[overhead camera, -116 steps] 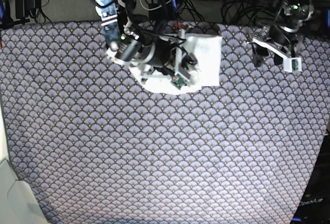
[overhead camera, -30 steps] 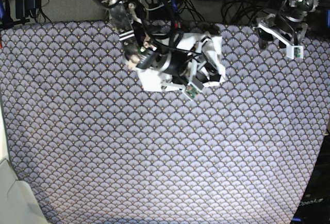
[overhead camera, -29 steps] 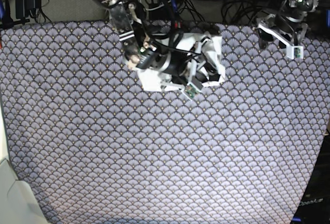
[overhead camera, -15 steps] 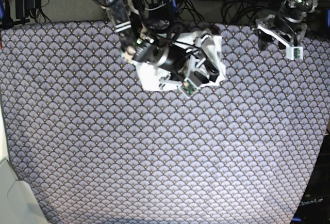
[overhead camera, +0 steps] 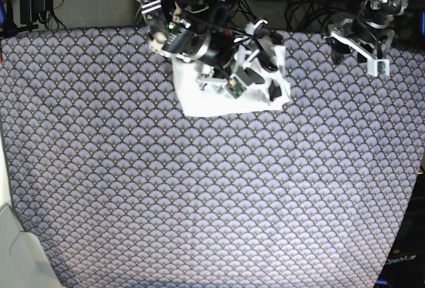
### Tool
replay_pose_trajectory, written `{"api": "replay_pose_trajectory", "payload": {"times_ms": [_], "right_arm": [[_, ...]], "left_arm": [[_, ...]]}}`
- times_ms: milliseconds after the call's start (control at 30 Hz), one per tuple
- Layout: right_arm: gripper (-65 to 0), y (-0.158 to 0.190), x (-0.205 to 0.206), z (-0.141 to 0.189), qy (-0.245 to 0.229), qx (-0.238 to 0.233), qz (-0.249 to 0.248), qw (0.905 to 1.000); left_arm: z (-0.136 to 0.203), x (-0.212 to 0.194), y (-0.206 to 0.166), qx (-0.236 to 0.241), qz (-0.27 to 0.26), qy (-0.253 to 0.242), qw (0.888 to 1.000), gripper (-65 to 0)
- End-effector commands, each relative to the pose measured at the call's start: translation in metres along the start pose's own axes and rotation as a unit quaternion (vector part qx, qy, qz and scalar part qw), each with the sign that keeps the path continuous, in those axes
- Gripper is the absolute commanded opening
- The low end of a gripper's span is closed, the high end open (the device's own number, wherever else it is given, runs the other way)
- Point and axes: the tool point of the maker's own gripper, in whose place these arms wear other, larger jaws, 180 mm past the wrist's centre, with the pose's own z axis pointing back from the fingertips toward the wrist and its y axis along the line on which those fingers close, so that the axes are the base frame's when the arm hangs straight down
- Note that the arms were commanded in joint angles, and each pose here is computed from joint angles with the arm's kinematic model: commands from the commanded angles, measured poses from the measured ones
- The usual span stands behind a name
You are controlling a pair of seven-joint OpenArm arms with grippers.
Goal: Fold the T-shirt properly
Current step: 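Press and adjust the folded bundle with the right gripper, then grasp the bundle's edge with the left gripper beside the right gripper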
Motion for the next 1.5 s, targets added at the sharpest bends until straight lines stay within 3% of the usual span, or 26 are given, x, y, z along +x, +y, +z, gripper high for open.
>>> {"api": "replay_pose_trajectory", "payload": {"times_ms": [0,100,333,633,767,1033,1167,1267,1467], "right_arm": [[-41.5,0.005,0.012,-0.004,-0.024,0.011,-0.004,0.9997],[-41.5,0.006,-0.007,-0.013,-0.004,0.019,-0.024,0.9995],[-41.5,0.031,-0.016,-0.045,-0.018,0.072,-0.033,0.9967],[-41.5,0.015,0.002,-0.056,-0.023,0.068,-0.01,0.9973],[-41.5,0.014,0.009,-0.054,-0.03,0.067,-0.005,0.9973],[-41.5,0.031,0.043,-0.029,-0.088,0.061,0.012,0.9941],[-42.1,0.021,0.044,-0.012,-0.093,0.047,0.035,0.9939],[-47.1,-0.007,0.041,0.009,-0.093,0.007,0.043,0.9947],[-56.1,-0.068,0.023,0.049,-0.079,-0.08,0.036,0.993]], "left_arm": [[0.003,0.012,-0.001,-0.002,-0.004,-0.021,1.0,-26.4],[0.004,0.013,-0.002,-0.003,-0.004,-0.024,1.0,-26.4],[0.005,0.01,-0.001,-0.002,-0.004,-0.02,1.0,-26.4],[0.01,0.008,-0.002,-0.002,-0.008,-0.019,1.0,-26.4],[0.01,0.01,-0.002,-0.003,-0.011,-0.021,1.0,-26.4],[0.01,0.01,-0.003,-0.003,-0.01,-0.021,1.0,-26.5],[0.014,0.018,-0.007,-0.007,-0.015,-0.033,0.999,-26.8],[0.025,0.029,-0.019,-0.027,-0.009,-0.052,0.998,-33.5],[0.032,0.039,-0.031,-0.06,0.019,-0.068,0.996,-55.2]]}}
